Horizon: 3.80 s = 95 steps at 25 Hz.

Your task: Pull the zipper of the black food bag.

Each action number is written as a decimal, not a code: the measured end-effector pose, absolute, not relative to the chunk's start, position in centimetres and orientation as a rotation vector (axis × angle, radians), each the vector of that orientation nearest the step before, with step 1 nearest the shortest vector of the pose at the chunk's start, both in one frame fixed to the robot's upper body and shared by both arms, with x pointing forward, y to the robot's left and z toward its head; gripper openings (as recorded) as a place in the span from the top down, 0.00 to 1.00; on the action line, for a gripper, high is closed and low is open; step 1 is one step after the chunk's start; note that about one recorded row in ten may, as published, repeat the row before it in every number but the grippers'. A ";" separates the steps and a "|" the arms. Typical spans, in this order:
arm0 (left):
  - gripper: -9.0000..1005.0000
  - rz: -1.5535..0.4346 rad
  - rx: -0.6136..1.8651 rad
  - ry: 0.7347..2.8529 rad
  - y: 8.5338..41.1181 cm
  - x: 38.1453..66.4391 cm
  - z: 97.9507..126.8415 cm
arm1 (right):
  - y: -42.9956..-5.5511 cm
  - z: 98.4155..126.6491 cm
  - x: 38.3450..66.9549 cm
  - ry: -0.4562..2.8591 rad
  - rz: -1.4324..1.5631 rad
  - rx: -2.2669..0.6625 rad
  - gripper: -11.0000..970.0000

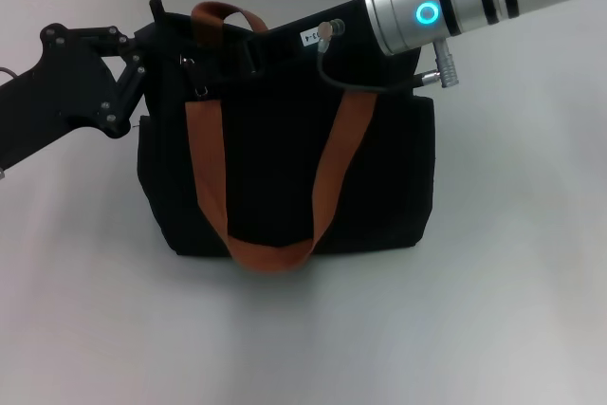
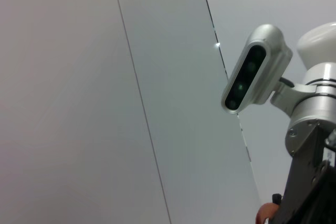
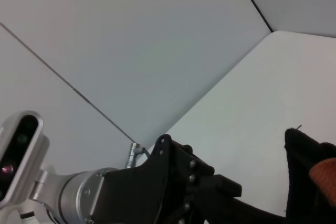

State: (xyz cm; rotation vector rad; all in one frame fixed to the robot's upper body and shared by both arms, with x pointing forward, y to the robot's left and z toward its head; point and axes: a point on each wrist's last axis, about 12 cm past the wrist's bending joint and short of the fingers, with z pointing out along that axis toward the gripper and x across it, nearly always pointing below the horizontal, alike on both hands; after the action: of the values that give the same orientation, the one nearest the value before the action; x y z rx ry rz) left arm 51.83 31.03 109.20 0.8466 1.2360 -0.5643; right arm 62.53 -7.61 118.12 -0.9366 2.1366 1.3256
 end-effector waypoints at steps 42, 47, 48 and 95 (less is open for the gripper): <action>0.95 -0.547 0.797 1.257 32.4 51.1 109.1 | -11.6 121.2 61.1 2.277 0.914 -0.839 0.99; 0.95 -0.547 0.797 1.258 32.4 51.1 109.1 | -13.5 121.1 60.6 2.286 0.891 -0.789 0.99; 0.95 -0.547 0.797 1.258 32.4 51.1 109.1 | -13.5 121.1 60.6 2.286 0.891 -0.789 0.99; 0.95 -0.577 0.801 1.238 31.7 51.9 109.7 | -9.5 121.1 61.5 2.236 1.110 -0.867 0.63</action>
State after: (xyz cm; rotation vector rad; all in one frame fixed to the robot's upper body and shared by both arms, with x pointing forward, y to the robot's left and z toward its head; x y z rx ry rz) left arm 51.92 31.68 109.67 0.8012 1.2376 -0.5775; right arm 61.45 -9.54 121.13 -0.8675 2.2364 1.1096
